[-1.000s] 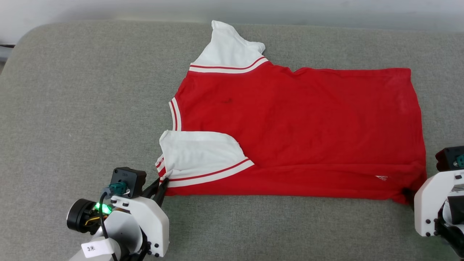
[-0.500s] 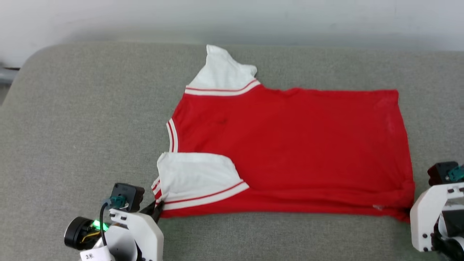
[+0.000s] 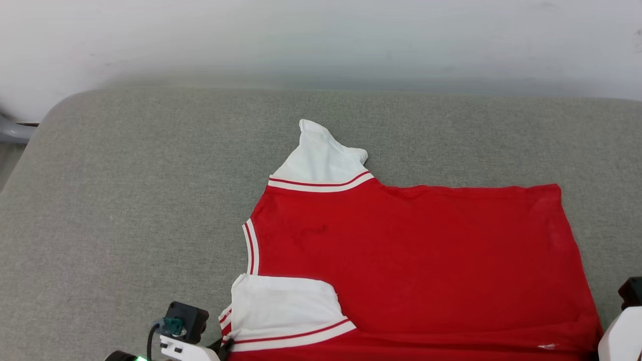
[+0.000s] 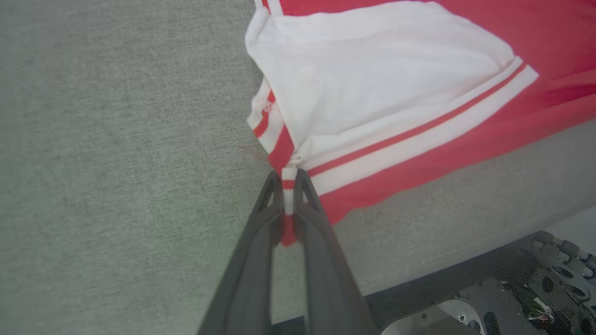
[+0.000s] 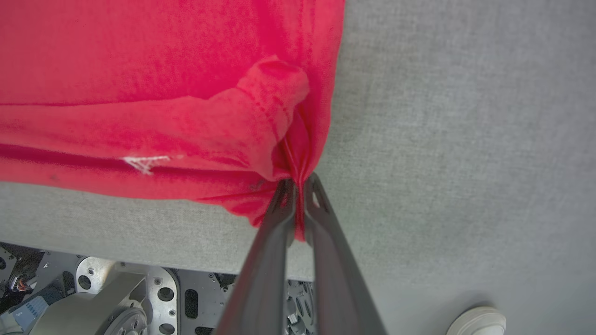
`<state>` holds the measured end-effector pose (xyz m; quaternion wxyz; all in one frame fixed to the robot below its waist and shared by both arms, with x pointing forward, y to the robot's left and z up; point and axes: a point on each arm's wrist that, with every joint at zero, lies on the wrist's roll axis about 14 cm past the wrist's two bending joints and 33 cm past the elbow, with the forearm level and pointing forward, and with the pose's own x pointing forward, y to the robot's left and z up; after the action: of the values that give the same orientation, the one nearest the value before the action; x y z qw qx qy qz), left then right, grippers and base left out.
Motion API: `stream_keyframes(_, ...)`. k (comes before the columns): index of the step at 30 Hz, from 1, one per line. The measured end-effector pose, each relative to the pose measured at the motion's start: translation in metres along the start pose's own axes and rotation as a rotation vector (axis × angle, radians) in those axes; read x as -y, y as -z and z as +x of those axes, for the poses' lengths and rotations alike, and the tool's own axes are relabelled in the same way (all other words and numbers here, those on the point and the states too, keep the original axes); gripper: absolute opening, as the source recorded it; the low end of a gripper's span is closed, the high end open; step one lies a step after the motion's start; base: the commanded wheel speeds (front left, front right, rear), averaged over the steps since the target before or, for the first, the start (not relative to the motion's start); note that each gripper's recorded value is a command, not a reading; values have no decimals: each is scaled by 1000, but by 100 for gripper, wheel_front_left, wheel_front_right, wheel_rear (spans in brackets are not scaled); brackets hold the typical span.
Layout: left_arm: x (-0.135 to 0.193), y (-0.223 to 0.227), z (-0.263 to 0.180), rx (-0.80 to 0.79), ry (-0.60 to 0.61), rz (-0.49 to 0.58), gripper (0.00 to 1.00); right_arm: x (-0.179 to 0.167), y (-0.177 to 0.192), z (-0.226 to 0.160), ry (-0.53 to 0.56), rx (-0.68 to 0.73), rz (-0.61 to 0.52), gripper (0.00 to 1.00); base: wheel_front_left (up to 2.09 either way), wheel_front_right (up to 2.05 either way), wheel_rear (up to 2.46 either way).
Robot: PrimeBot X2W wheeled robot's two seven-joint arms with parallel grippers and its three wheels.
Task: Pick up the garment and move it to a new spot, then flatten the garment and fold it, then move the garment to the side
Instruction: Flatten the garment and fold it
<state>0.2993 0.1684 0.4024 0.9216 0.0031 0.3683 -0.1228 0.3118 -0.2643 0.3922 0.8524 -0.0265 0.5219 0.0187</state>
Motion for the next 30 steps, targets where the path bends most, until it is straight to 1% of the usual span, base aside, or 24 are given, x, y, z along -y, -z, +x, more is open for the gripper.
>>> stream_keyframes(6,6,20,10,-63,24,-16,0,-4,19,7,-7,-65,31,0,0,0,0)
stream_keyframes(15,6,30,27,-88,42,-24,0,-8,25,23,-10,-80,42,0,0,0,0)
stream_keyframes(16,6,30,28,-87,42,-24,9,-9,25,24,-11,-79,41,0,0,0,0)
stream_keyframes(17,6,31,29,-88,45,-23,22,-9,25,25,-13,-80,37,0,0,0,0)
stream_keyframes(18,5,31,29,-88,45,-21,37,-10,25,26,-13,-79,35,0,0,0,0)
stream_keyframes(19,5,30,30,-87,47,-19,48,-10,24,26,-14,-72,33,0,0,0,0)
stream_keyframes(20,5,30,30,-84,46,-18,78,-10,22,27,-14,-63,32,0,0,0,0)
stream_keyframes(21,5,29,30,-83,45,-16,100,-10,20,27,-14,-52,32,35,0,0,0)
stream_keyframes(22,5,29,29,-78,45,-14,100,-10,18,26,-13,-40,28,100,0,0,0)
stream_keyframes(26,4,21,26,-43,33,-7,100,-9,3,21,-11,35,27,100,0,0,0)
stream_keyframes(30,-1,3,16,32,9,-1,100,-10,-17,6,-24,145,37,100,0,0,0)
